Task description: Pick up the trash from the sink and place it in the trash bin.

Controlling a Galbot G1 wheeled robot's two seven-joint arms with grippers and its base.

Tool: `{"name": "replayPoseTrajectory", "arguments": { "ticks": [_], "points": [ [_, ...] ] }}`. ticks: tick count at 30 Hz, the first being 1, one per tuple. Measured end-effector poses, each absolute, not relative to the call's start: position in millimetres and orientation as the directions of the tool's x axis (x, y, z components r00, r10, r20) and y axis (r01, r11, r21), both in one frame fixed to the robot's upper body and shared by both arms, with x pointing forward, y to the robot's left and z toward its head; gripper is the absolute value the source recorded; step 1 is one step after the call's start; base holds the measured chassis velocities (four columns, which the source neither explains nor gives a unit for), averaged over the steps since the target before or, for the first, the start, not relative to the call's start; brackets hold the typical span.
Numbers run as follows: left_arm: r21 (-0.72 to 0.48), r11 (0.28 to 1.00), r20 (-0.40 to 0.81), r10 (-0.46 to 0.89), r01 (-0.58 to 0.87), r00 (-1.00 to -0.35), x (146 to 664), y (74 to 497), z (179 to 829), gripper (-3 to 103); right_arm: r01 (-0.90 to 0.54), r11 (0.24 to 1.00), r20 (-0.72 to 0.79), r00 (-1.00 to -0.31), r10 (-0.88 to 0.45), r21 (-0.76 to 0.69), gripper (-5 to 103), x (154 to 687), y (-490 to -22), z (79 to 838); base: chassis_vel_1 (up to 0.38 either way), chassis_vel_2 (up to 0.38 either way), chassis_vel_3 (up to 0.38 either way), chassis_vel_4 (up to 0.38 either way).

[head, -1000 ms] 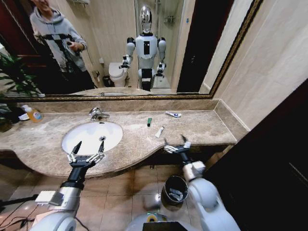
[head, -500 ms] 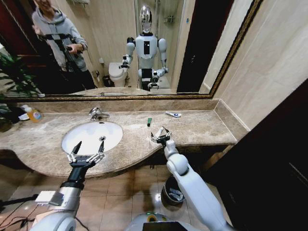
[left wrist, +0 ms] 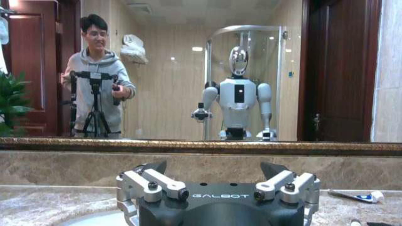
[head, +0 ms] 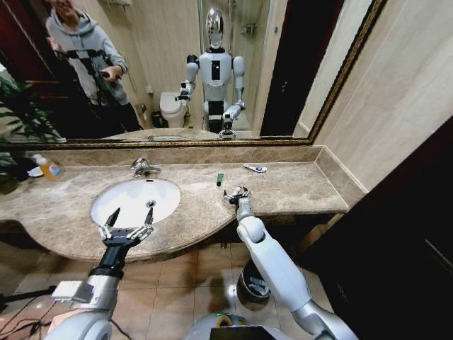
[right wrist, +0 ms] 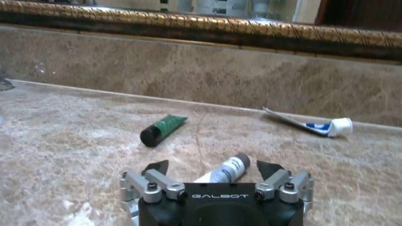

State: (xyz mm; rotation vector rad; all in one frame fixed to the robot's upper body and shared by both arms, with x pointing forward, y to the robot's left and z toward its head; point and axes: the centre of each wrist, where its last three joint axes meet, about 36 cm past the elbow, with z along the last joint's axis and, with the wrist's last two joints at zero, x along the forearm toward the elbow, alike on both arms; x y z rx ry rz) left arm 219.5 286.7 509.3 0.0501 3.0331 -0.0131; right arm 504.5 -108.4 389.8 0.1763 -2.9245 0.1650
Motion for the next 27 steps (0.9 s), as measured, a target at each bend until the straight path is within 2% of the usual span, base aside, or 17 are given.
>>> {"name": "replayPoseTrajectory", "arguments": {
  "ticks": [1, 2, 3, 6, 8, 11, 15, 16, 18, 21, 27],
  "points": [
    [-0.007, 0.999, -0.108, 0.032, 0.033, -0.994, 219.5, 286.7, 509.3, 100, -0.130, 0.987, 0.212, -0.971, -0.107, -0.099, 95, 504.5, -108.4, 389.8, 0.000, 0.000, 0.000, 0.000],
    [-0.007, 0.999, -0.108, 0.032, 0.033, -0.994, 219.5, 286.7, 509.3, 100, -0.130, 0.987, 0.217, -0.970, -0.106, -0.097, 85, 503.8, -112.0, 385.6, 0.000, 0.000, 0.000, 0.000],
    [-0.007, 0.999, -0.108, 0.032, 0.033, -0.994, 219.5, 286.7, 509.3, 100, -0.130, 0.987, 0.220, -0.970, -0.106, -0.096, 79, 503.0, -113.7, 383.4, 0.000, 0.000, 0.000, 0.000],
    [-0.007, 0.999, -0.108, 0.032, 0.033, -0.994, 219.5, 286.7, 509.3, 100, -0.130, 0.987, 0.220, -0.970, -0.106, -0.098, 74, 501.1, -116.5, 380.0, 0.000, 0.000, 0.000, 0.000],
    [-0.007, 0.999, -0.108, 0.032, 0.033, -0.994, 219.5, 286.7, 509.3, 100, -0.131, 0.987, 0.220, -0.969, -0.107, -0.097, 62, 497.7, -120.7, 377.4, 0.000, 0.000, 0.000, 0.000],
    [-0.007, 0.999, -0.108, 0.032, 0.033, -0.994, 219.4, 286.7, 509.3, 100, -0.134, 0.987, 0.219, -0.969, -0.112, -0.088, 57, 493.2, -125.8, 376.0, 0.000, 0.000, 0.000, 0.000],
    [-0.007, 0.999, -0.108, 0.032, 0.033, -0.994, 219.5, 286.7, 509.3, 100, -0.136, 0.988, 0.212, -0.970, -0.119, -0.069, 35, 483.4, -132.1, 370.2, 0.000, 0.000, 0.000, 0.000],
    [-0.007, 0.999, -0.108, 0.032, 0.033, -0.994, 219.5, 286.7, 509.3, 100, -0.136, 0.988, 0.212, -0.970, -0.119, -0.069, 35, 483.4, -132.1, 370.2, 0.000, 0.000, 0.000, 0.000],
    [-0.007, 0.999, -0.108, 0.032, 0.033, -0.994, 219.5, 286.7, 509.3, 100, -0.136, 0.989, 0.205, -0.971, -0.120, -0.062, 25, 479.1, -133.1, 368.9, 0.000, 0.000, 0.000, 0.000],
    [-0.007, 0.999, -0.108, 0.032, 0.033, -0.994, 219.5, 286.7, 509.3, 100, -0.137, 0.989, 0.197, -0.973, -0.124, -0.055, 21, 476.5, -133.6, 369.1, 0.000, 0.000, 0.000, 0.000],
    [-0.007, 0.999, -0.108, 0.032, 0.033, -0.994, 219.5, 286.7, 509.3, 100, -0.152, 0.988, 0.133, -0.980, -0.149, -0.012, 5, 470.0, -135.9, 375.6, 0.000, 0.000, 0.000, 0.000]
  ]
}}
